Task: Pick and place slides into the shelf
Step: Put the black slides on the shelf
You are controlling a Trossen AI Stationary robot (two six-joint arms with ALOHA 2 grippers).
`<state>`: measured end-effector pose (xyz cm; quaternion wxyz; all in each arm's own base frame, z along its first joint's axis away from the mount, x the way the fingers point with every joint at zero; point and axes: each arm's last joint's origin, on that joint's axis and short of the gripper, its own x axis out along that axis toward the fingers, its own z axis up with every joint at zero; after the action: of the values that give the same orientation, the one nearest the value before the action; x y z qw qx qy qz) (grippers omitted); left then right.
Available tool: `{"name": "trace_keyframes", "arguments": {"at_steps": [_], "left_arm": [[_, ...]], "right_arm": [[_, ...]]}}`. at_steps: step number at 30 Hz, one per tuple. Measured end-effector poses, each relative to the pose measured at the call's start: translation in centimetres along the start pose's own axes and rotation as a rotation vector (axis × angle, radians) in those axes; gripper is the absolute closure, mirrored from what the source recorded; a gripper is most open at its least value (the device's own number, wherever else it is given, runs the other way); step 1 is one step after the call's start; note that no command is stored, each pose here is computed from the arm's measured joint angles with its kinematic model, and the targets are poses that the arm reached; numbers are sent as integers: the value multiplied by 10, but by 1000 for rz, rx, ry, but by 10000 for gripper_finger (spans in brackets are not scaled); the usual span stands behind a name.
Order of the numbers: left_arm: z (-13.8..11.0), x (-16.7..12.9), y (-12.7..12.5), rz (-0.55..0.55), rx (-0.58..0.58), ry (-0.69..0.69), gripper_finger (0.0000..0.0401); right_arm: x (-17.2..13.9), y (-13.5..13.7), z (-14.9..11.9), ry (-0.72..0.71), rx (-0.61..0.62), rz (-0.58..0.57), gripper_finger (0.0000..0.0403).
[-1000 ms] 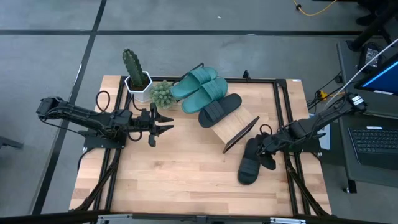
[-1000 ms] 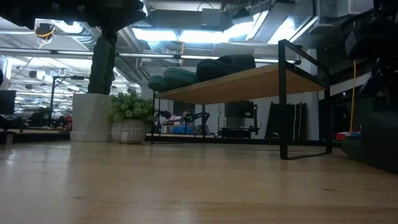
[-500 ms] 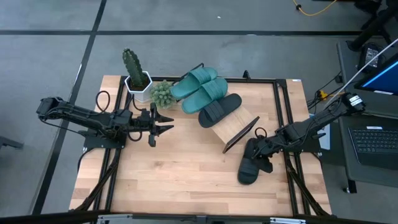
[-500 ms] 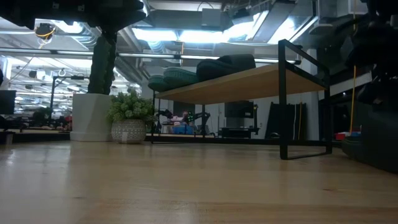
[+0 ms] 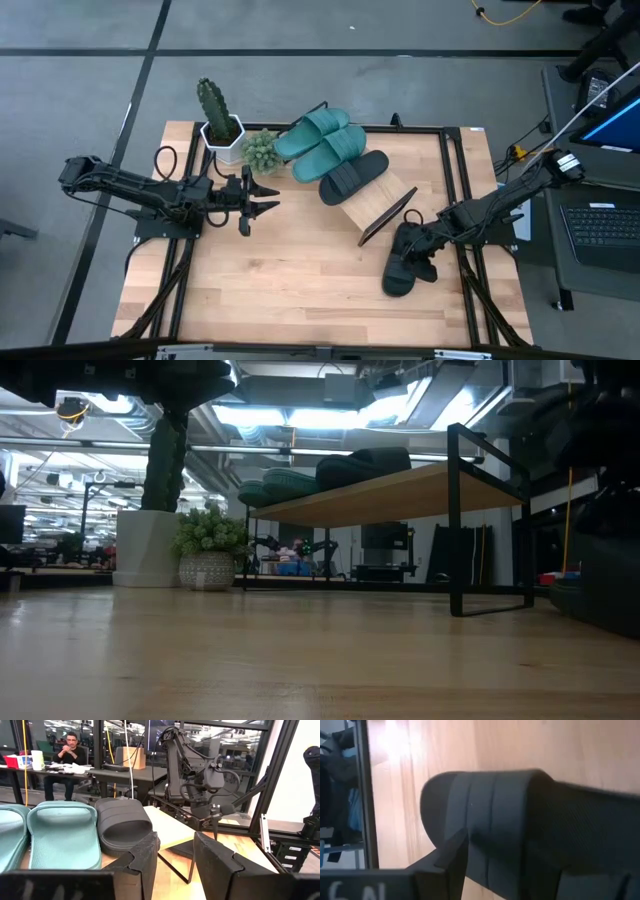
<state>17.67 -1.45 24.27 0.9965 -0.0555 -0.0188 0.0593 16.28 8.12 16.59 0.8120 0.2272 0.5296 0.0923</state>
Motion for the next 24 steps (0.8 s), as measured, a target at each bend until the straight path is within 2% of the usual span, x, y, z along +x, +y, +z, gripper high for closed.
{"name": "trace_keyframes", "arguments": {"at_steps": [4,8,24], "left_arm": [[0,0,0,0,0,0,282],[0,0,0,0,0,0,282],[-4,0,0,4,9,39,282]], "right_arm": [[0,3,4,-49,-53,26,237],[0,4,6,-70,-56,37,245],[0,4,5,-49,-50,37,353]]}}
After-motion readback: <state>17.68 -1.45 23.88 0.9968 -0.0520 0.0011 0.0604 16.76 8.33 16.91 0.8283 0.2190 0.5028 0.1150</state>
